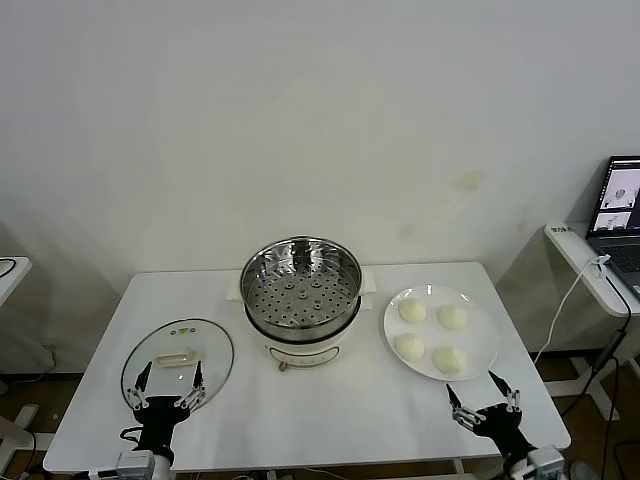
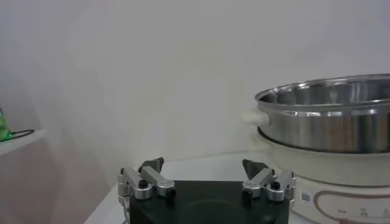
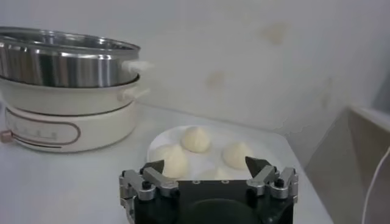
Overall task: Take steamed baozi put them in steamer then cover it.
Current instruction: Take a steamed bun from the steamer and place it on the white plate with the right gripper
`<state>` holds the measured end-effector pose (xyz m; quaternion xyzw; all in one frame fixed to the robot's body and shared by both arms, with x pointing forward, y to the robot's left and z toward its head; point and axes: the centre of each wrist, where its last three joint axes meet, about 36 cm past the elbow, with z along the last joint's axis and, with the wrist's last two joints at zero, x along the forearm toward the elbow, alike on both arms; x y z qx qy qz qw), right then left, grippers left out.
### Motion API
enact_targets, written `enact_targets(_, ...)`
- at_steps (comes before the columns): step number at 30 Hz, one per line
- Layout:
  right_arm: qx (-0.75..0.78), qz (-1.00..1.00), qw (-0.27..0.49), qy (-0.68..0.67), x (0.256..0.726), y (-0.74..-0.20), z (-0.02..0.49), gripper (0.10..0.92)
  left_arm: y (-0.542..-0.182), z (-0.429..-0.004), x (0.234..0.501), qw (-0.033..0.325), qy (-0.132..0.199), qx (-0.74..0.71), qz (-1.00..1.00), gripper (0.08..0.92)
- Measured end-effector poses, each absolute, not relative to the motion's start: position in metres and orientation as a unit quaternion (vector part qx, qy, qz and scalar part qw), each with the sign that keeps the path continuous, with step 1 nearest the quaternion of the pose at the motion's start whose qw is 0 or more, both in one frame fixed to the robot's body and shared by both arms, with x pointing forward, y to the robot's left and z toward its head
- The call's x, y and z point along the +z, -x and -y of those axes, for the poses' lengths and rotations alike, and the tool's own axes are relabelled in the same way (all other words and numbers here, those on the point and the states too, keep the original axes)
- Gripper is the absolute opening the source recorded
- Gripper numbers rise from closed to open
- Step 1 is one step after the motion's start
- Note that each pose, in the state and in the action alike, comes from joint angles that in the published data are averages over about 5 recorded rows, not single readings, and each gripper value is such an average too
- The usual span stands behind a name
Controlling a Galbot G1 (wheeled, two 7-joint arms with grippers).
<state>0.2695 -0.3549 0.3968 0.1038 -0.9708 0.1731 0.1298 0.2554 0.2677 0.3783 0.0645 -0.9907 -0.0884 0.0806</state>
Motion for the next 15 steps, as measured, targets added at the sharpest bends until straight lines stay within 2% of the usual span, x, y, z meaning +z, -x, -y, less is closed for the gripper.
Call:
enact_targets(7, 0.285, 0.939, 0.118, -0.153, 0.417, -0.304, 0.387, 0.823, -0.251, -0.264, 0.376, 0.085, -0.062, -0.092, 0.990, 0.823)
enact_targets(15, 0.462, 0.845, 0.107, -0.247, 0.457, -0.372, 0.426, 0.823, -0.242, -0.256, 0.376, 0.087, -0.064, -0.097, 0.989, 0.823)
